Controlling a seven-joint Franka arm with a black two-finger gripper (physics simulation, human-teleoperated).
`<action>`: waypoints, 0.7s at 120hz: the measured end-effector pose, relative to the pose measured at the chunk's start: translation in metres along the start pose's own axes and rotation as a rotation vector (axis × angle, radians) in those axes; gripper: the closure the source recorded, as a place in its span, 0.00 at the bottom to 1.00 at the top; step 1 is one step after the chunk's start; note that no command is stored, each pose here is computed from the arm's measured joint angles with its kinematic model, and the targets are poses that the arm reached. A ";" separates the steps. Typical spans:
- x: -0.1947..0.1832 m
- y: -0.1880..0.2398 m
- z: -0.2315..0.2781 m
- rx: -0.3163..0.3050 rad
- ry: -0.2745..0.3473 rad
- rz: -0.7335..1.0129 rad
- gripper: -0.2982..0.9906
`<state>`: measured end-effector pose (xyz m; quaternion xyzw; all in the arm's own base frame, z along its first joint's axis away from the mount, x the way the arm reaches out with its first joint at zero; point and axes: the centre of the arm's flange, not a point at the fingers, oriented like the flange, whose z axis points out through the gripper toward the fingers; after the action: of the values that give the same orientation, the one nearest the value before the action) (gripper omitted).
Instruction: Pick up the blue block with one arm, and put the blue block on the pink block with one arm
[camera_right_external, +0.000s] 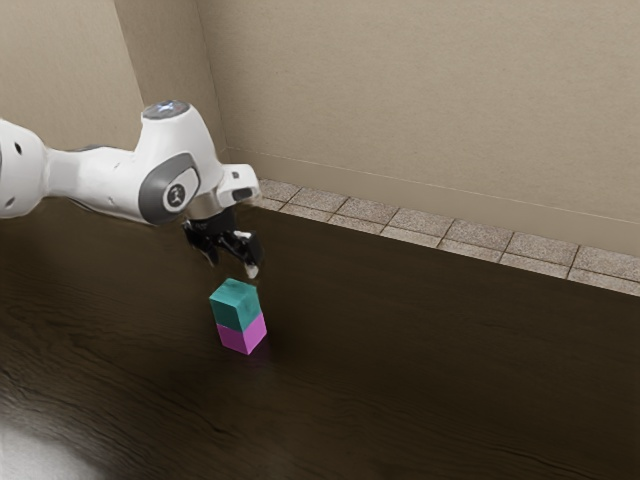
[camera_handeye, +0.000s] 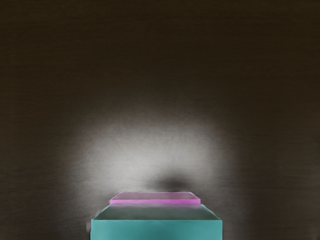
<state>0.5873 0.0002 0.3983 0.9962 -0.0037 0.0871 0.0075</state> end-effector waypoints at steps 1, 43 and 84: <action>0.002 0.000 -0.010 0.001 0.013 0.000 0.28; -0.001 0.011 -0.141 0.000 -0.095 0.022 0.24; -0.011 0.013 -0.126 -0.001 -0.206 0.029 0.23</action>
<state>0.5544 -0.0104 0.5205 0.9997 -0.0190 -0.0158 0.0061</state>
